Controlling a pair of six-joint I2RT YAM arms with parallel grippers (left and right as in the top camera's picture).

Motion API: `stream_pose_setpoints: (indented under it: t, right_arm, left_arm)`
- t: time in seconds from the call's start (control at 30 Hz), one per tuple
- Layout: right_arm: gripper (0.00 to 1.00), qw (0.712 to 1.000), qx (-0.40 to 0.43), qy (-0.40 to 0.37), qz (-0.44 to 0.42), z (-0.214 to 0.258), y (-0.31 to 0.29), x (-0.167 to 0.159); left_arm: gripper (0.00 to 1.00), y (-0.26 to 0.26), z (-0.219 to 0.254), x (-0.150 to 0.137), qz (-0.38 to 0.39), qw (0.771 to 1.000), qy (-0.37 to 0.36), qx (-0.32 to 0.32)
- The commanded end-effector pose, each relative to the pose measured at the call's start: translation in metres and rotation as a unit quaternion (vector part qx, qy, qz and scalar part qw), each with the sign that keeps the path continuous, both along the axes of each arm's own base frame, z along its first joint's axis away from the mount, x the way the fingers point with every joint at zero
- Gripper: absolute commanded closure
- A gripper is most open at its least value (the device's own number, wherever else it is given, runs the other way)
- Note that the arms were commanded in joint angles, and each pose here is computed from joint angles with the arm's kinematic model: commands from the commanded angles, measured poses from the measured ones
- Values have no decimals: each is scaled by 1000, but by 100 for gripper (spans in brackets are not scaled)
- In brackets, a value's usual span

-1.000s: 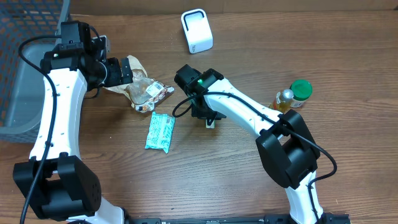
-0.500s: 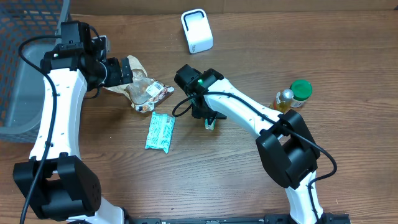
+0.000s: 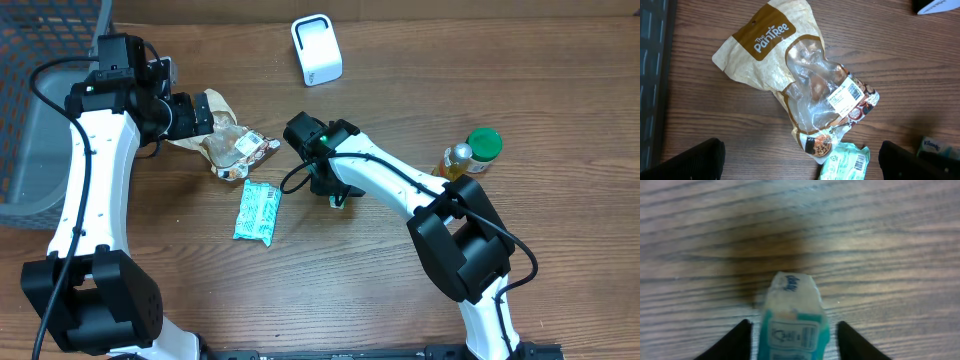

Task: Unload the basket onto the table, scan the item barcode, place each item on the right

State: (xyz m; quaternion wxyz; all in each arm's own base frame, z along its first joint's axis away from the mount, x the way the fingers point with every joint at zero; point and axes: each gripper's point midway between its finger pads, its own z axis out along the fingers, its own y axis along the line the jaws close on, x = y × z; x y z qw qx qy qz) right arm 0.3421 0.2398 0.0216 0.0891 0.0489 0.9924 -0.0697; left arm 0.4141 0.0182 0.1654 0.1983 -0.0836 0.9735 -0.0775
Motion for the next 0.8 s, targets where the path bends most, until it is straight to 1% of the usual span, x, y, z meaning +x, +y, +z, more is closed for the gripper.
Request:
stream_pose_setpoints:
  t: [0.0, 0.03, 0.07, 0.1, 0.13, 0.17, 0.2, 0.23, 0.3, 0.43, 0.5, 0.57, 0.7, 0.73, 0.77]
  right_arm:
    - [78, 1000, -8, -3, 3, -3, -1, 0]
    - [88, 1000, -8, -3, 3, -3, -1, 0]
    - [92, 1000, -8, -3, 3, -3, -1, 0]
    - [92, 1000, -9, -3, 3, -3, -1, 0]
    - [79, 1000, -8, -3, 3, -3, -1, 0]
    - [54, 1000, -8, -4, 3, -3, -1, 0]
    - [42, 1000, -8, -4, 3, -3, -1, 0]
    - [35, 1000, -8, -4, 3, -3, -1, 0]
    - [32, 1000, -8, -3, 3, -3, -1, 0]
    - [33, 1000, 6, 11, 3, -5, 4, -5]
    - [35, 999, 22, 26, 4, -7, 9, -10]
    - [43, 999, 28, 35, 4, -7, 11, -13]
    - [68, 999, 22, 43, 2, -8, 7, -17]
    - [72, 999, 22, 43, 2, -9, 7, -18]
    - [72, 999, 22, 42, 2, -9, 7, -17]
  left_arm:
    - [0, -6, 3, 1, -21, 1000, -7, 1]
    - [1, -6, 3, 1, -21, 1000, -7, 1]
    - [0, -6, 3, 1, -21, 1000, -7, 1]
    - [0, -6, 3, 1, -21, 1000, -7, 1]
    - [0, -6, 3, 1, -21, 1000, -7, 1]
    - [0, -6, 3, 1, -21, 1000, -7, 1]
    - [1, -6, 3, 1, -21, 1000, -7, 1]
    - [1, -6, 3, 1, -21, 1000, -7, 1]
    - [0, -6, 3, 1, -21, 1000, -7, 1]
    - [1, -6, 3, 1, -21, 1000, -7, 1]
    - [0, -7, 3, 1, -22, 1000, -7, 1]
    - [0, -7, 3, 1, -22, 1000, -7, 1]
    - [0, -7, 3, 1, -22, 1000, -7, 1]
    - [0, -7, 3, 1, -22, 1000, -7, 1]
    - [0, -7, 3, 1, -22, 1000, -7, 1]
